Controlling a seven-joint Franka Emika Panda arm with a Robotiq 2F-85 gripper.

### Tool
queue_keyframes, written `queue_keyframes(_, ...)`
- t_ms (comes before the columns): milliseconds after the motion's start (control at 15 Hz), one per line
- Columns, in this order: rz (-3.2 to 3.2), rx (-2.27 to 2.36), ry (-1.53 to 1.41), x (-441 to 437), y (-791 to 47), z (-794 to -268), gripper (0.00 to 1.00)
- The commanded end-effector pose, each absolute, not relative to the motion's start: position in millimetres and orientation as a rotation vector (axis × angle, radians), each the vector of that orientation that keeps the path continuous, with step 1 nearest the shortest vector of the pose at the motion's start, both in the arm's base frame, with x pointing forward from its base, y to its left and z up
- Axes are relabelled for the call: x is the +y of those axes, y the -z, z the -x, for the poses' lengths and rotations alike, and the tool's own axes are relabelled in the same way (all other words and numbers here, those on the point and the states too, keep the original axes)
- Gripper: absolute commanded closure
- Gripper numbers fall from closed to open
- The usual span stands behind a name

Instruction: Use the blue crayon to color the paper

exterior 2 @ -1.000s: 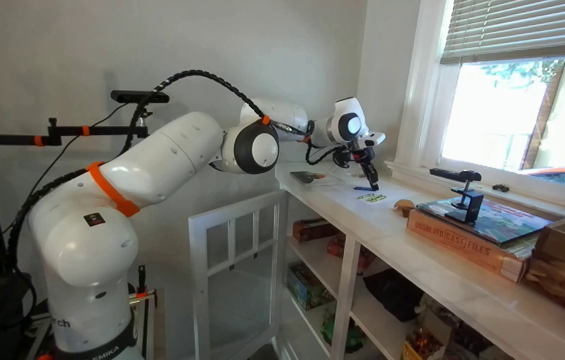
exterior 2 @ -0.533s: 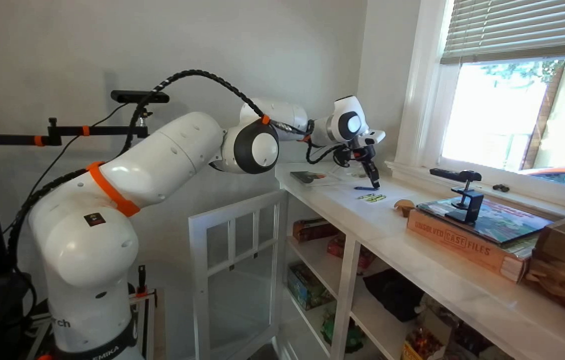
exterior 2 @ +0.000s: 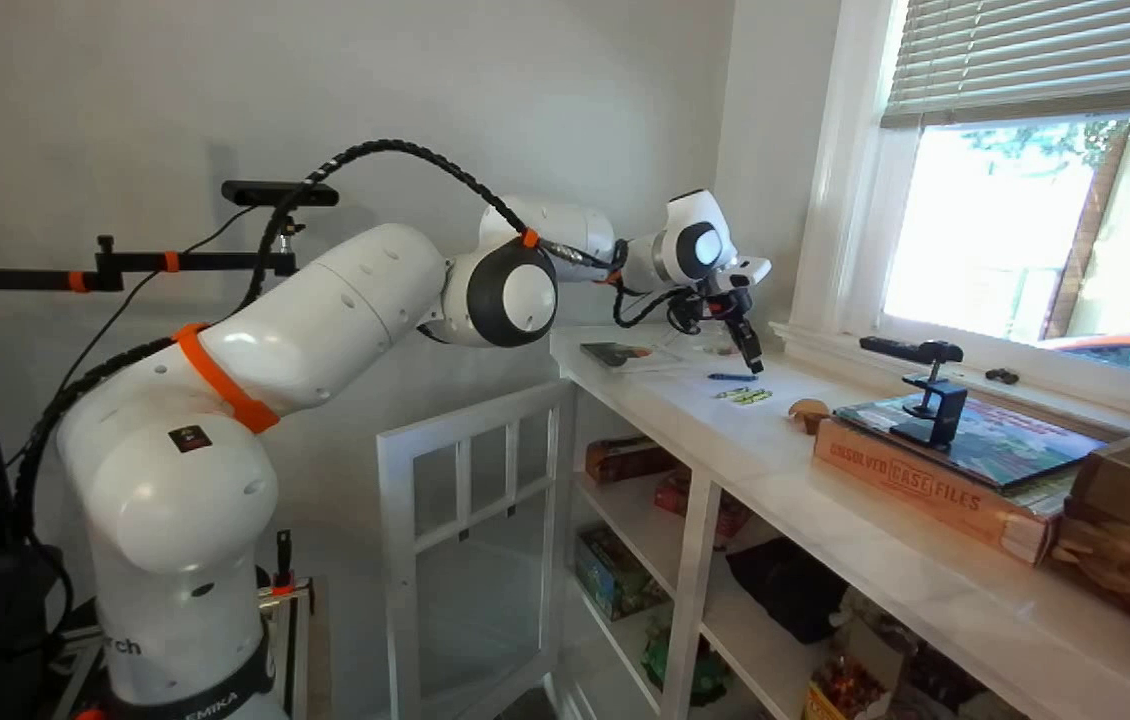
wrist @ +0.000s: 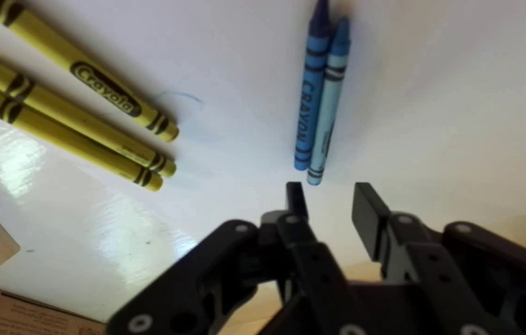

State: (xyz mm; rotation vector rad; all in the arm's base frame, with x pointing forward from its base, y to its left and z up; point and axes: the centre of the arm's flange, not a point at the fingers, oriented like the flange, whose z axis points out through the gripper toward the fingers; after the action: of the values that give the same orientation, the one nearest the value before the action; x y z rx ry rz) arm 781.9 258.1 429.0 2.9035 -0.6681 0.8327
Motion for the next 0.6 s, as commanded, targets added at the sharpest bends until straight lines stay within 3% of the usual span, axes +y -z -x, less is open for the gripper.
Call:
queue_keyframes(0,-2.921,-0.709,-0.783,268,-429,-795,0.34)
queue_keyframes(200,-2.944,-0.714,-0.714,269,-425,-796,0.11)
queue_keyframes(400,-2.969,-0.734,-0.633,270,-420,-797,0.10)
queue_keyframes(533,-2.984,-0.744,-0.587,270,-416,-797,0.28)
